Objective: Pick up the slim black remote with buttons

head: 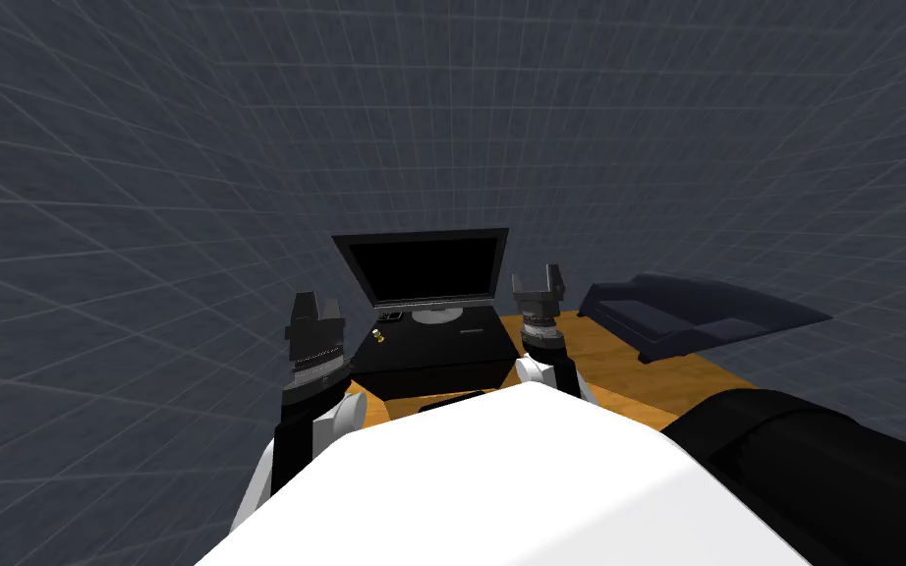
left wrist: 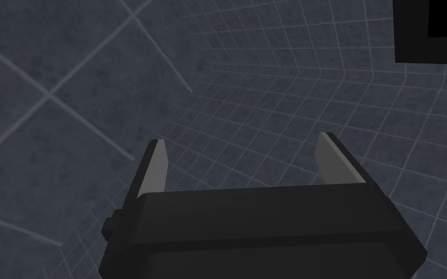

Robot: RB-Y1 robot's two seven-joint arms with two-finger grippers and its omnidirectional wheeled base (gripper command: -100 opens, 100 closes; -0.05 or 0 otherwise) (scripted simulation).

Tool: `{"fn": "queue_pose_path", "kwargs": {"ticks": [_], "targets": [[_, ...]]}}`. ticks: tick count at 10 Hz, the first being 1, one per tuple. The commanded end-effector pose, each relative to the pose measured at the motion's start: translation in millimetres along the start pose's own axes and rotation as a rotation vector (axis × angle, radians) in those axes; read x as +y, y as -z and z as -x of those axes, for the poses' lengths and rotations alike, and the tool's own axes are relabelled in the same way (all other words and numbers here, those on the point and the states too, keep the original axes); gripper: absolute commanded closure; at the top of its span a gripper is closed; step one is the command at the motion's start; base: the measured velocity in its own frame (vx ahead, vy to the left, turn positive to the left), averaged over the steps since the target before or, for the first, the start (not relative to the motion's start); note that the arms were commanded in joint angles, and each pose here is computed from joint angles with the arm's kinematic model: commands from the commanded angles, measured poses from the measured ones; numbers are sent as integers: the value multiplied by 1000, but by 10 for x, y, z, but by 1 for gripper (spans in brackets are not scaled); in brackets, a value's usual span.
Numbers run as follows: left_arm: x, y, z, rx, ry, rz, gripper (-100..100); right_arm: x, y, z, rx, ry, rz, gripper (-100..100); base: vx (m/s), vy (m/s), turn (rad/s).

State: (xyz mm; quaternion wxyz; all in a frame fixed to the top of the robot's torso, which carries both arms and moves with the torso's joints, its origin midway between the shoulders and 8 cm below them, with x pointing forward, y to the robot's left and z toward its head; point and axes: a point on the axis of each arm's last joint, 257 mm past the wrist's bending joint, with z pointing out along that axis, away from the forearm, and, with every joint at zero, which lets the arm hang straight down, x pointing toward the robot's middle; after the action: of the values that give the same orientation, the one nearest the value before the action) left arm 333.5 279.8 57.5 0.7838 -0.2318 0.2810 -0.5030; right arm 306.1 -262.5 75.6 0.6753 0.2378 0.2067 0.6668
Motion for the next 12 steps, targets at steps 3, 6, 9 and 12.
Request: {"fn": "queue_pose_path", "kwargs": {"ticks": [3,6,9,12], "targets": [[0,0,0,0,0,0,0,-340,195,-100,89,19,-93,-100,-33,-2,216],[0,0,0,0,0,0,0,-730,493,-182,170,37,-203,-100,-59,1,308],[0,0,0,0,0,0,0,-913,654,-199,203,47,-256,-100,-28,-2,138],[0,0,0,0,0,0,0,-1221,986,-233,271,70,-353,-100,-29,-3,250]]}}
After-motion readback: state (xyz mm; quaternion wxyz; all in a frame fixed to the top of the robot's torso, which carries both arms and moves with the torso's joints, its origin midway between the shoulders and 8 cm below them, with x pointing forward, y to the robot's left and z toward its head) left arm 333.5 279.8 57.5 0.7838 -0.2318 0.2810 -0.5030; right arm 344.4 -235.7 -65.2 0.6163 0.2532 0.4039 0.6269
